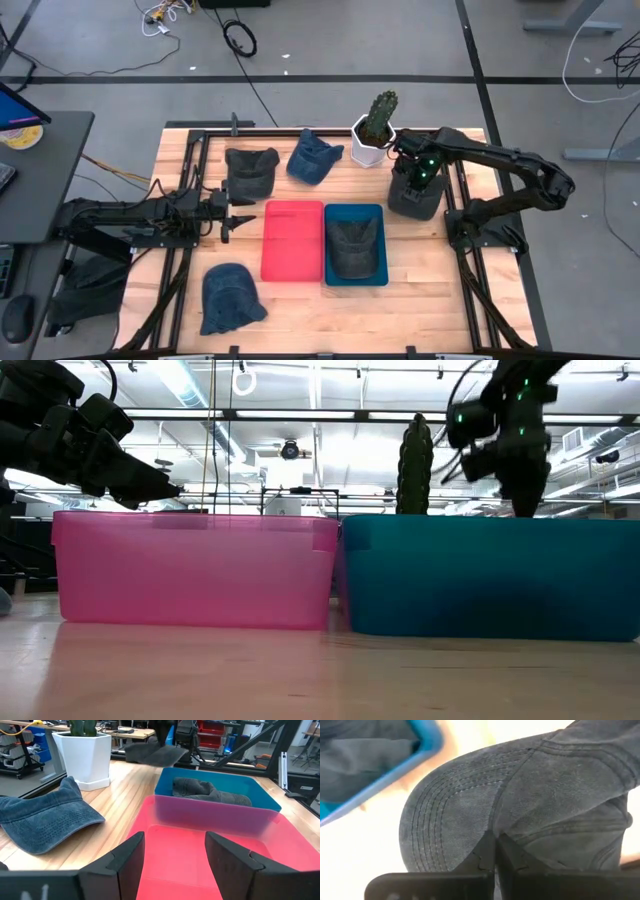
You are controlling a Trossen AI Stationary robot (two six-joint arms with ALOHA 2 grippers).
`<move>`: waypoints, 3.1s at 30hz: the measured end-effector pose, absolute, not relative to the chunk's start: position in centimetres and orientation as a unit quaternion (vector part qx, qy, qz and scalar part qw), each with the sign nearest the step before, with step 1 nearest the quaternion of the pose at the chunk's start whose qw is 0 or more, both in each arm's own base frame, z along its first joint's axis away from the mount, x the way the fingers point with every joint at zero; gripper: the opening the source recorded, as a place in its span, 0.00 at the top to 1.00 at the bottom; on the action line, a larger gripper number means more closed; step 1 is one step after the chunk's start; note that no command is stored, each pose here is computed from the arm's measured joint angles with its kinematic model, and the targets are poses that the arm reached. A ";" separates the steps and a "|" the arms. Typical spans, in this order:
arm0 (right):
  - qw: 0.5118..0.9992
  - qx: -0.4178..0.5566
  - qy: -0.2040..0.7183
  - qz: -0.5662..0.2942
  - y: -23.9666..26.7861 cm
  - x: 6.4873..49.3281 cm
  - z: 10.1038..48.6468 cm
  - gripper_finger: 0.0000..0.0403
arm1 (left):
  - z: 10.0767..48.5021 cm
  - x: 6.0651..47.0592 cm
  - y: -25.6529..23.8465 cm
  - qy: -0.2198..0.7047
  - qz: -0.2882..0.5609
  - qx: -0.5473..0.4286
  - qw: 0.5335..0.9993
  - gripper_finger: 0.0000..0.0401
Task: Pick & Place hat
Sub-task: Put the right black cap into the blue bin, then put the black cap into the blue bin
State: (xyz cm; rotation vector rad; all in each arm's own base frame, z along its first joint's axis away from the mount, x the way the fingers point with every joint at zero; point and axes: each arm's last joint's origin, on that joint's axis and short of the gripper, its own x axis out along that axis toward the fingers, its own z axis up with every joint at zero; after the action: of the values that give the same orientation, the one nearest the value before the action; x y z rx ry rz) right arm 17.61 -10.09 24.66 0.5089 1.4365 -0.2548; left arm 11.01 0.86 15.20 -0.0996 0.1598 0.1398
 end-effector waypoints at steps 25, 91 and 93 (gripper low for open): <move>0.797 0.149 0.585 0.020 5.2 27.7 31.3 1.00 | 15.2 11.0 0.9 0.080 0.070 -0.050 0.993 0.47; 0.902 0.055 0.427 -0.009 7.2 33.2 31.2 0.62 | 15.2 11.0 0.9 0.080 0.070 -0.050 0.993 0.47; 0.921 0.033 0.388 -0.004 7.8 32.5 32.7 0.63 | 15.2 11.0 0.9 0.080 0.070 -0.050 0.993 0.47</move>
State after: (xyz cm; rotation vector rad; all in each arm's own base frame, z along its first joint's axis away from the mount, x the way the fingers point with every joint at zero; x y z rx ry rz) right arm 32.54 7.84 32.70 0.0677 0.7963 -0.0075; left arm 11.00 0.86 15.21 -0.0997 0.1596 0.1400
